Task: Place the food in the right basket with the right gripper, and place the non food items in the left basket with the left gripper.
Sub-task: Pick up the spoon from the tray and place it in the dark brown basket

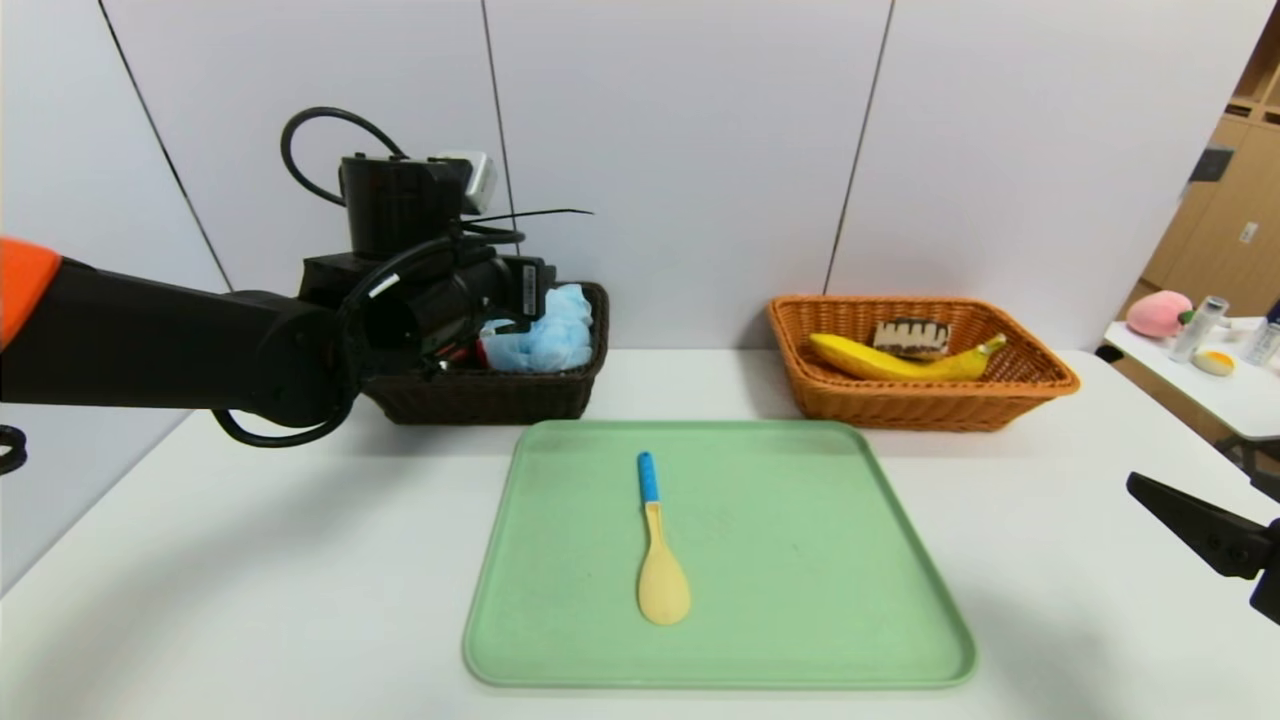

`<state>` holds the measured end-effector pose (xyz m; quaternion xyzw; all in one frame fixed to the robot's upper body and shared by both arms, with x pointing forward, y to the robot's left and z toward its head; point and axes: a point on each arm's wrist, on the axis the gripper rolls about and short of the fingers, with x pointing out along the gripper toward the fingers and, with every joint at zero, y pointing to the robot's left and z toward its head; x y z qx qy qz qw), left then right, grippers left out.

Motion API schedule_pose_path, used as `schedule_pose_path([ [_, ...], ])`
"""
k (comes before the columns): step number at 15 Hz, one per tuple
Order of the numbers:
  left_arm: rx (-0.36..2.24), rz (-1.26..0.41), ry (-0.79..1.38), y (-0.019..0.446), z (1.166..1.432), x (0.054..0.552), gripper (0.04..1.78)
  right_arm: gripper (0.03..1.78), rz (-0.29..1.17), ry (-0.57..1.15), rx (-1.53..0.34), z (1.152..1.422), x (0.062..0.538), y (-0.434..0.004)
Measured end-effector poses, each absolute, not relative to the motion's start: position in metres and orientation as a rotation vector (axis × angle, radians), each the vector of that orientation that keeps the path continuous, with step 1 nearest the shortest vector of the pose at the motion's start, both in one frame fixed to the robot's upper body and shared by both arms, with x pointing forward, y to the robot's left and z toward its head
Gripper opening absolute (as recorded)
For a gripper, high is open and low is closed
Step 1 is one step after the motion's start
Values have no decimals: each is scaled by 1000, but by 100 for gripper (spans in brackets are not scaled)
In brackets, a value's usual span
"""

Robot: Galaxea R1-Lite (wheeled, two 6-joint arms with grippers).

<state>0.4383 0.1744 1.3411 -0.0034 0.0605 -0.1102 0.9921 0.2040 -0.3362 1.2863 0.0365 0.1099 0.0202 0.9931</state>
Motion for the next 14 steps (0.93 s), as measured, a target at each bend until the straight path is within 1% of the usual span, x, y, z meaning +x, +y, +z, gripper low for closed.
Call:
schedule_pose_path([
  [2,-24,-223,74,175,1353,436,126,170,41,221,71,1286,204,-336],
  [4,-36,-243,51,174,1364,420,136,170,41,229,69,1284,203,-336],
  [7,-5,-285,119,165,1346,372,147,170,42,229,68,1283,200,-336],
  [9,6,-242,135,160,1337,341,152,170,43,223,67,1283,198,-336],
  [11,29,-193,166,162,1326,324,156,170,44,225,64,1281,196,-336],
  [14,50,-225,216,153,1309,302,161,170,44,224,62,1280,194,-336],
])
